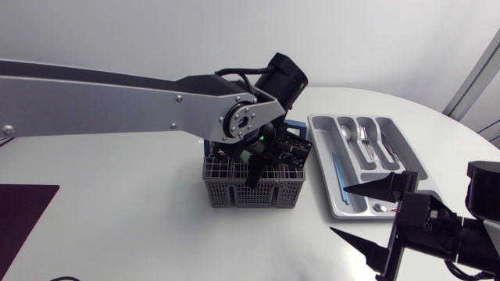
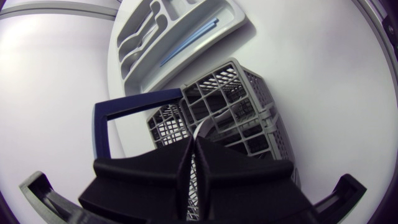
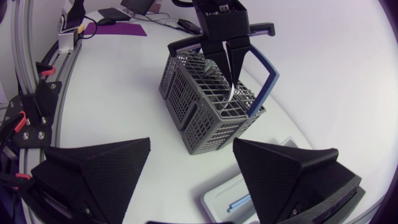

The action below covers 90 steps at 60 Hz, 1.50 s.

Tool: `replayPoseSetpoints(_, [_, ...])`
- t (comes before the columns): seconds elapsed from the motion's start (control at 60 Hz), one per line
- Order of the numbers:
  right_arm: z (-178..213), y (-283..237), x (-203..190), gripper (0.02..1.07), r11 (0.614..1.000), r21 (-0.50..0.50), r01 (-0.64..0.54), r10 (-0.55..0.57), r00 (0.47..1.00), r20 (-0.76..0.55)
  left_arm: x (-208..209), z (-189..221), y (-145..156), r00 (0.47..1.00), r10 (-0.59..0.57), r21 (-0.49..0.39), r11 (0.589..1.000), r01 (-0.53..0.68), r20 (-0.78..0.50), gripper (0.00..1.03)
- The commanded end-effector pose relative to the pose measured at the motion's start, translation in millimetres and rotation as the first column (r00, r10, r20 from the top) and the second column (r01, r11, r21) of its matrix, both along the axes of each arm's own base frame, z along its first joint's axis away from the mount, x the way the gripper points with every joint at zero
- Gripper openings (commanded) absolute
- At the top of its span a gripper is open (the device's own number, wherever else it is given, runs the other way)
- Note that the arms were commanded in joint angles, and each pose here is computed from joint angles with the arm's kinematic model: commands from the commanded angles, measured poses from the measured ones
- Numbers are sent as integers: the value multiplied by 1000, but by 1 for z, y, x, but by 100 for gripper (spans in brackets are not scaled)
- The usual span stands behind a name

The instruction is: Unload the cutlery basket into the drawer organizer.

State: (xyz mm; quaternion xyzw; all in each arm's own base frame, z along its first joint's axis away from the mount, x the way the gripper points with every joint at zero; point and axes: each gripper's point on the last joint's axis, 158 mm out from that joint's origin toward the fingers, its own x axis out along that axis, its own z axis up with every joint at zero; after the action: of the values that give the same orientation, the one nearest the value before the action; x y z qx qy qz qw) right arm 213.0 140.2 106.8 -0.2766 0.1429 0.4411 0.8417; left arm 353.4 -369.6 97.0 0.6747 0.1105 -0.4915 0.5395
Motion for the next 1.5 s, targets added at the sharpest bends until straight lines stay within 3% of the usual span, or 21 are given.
replayPoseSetpoints(0.0, [-11, 2, -7, 98, 1000, 6, 2, -2, 999, -45, -7, 4, 4, 1000, -22, 10, 1000, 22, 16, 3])
replayPoseSetpoints(0.6, [6, 7, -17, 98, 999, -7, 35, -35, 999, 19, -36, 84, 12, 989, -18, -79, 996, 29, 146, 3])
replayPoseSetpoints(0.917, [28, 3, -5, 98, 993, 13, 117, -118, 986, 117, -54, 121, 14, 993, 89, -207, 976, -72, 77, 3])
replayPoseSetpoints(1.117, [40, 0, 3, 98, 987, 42, 157, -162, 975, 155, -60, 123, 7, 970, 233, -312, 918, -244, -73, 3])
replayPoseSetpoints(1.233, [44, 1, 6, 97, 983, 58, 172, -179, 970, 167, -60, 124, 3, 934, 314, -358, 864, -355, -169, 3])
replayPoseSetpoints(1.483, [52, 6, 15, 94, 977, 78, 198, -210, 956, 204, -69, 101, -11, 824, 407, -346, 764, -544, -395, 3])
